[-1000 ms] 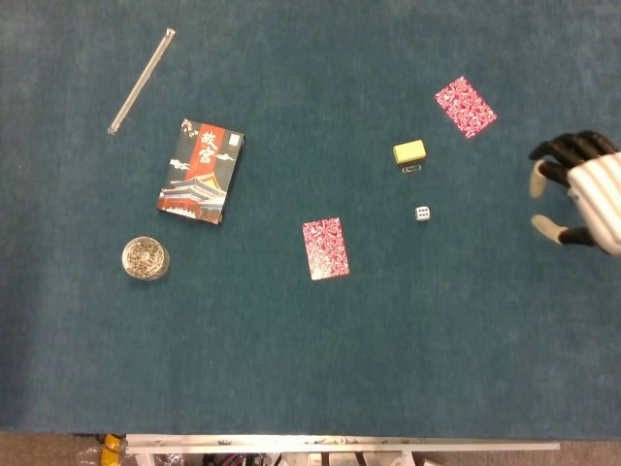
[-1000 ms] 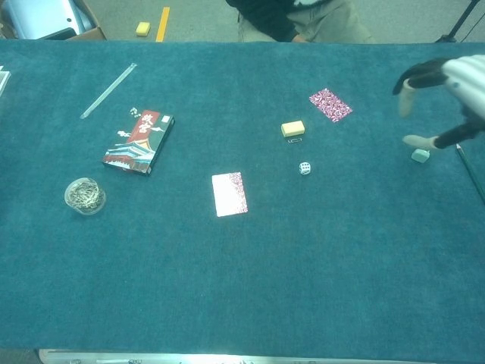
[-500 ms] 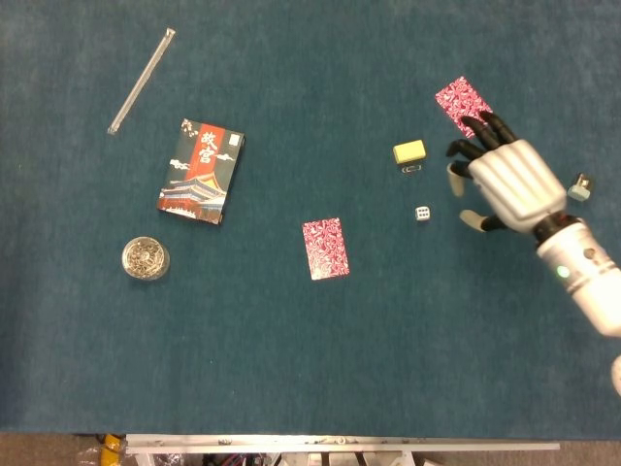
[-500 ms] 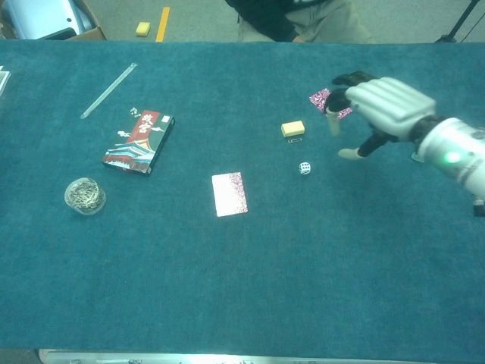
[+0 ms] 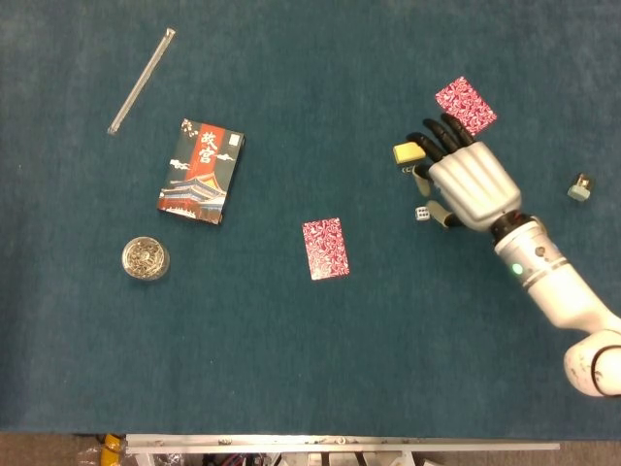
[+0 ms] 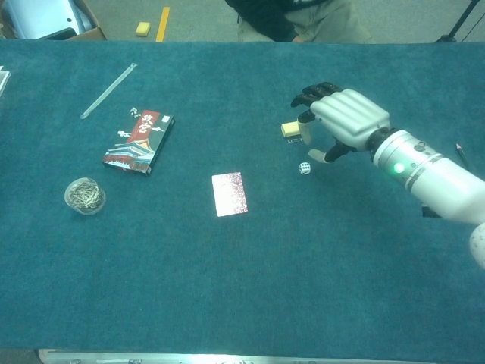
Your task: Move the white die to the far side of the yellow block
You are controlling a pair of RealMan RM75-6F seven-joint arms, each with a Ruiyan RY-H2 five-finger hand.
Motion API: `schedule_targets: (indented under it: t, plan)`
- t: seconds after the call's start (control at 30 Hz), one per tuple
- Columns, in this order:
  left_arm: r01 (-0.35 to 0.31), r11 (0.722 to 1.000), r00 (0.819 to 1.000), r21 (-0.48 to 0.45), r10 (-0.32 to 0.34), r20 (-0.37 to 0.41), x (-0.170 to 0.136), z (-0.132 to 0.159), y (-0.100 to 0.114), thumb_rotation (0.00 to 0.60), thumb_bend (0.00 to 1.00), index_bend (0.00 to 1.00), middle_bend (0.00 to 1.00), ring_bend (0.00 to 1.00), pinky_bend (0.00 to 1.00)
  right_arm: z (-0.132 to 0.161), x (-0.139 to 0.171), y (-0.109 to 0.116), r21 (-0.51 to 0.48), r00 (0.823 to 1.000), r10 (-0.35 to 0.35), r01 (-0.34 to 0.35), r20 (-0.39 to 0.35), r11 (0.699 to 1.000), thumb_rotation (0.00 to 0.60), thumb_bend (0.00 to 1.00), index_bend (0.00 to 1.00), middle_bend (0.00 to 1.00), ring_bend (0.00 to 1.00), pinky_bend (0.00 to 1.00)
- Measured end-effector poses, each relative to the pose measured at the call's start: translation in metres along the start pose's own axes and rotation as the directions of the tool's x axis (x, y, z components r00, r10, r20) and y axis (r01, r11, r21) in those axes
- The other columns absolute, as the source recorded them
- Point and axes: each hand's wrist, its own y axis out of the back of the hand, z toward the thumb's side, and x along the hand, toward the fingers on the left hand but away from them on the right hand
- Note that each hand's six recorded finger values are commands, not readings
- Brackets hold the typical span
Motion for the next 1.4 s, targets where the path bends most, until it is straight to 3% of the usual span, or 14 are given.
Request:
schedule_targets:
  t: [0.53,1.03,1.4]
  plan:
    - [0.009,1.000,1.000,0.000,-0.009,-0.001,0.000,-0.003,-0.002,0.600,0.27,0.24,0.19,0.13,0.13,0.005,-0.005,-0.025,0.029,0.999,0.054,-0.054,0.004,0.998,0.533,0.20,0.52,0.13,0.00,0.00]
    - [0.016,1.000,1.000,0.001,-0.016,-0.002,0.000,-0.003,-0.004,0.600,0.27,0.24,0.19,0.13,0.13,0.006,-0.009,-0.036,0.050,0.996,0.089,-0.090,0.017,0.995,0.530,0.20,0.52,0.13,0.00,0.00]
    - [0.017,1.000,1.000,0.000,-0.017,-0.007,-0.001,-0.005,-0.004,0.600,0.27,0.24,0.18,0.13,0.13,0.006,-0.011,-0.038,0.043,0.995,0.092,-0.093,0.027,0.995,0.557,0.32,0.58,0.14,0.00,0.00]
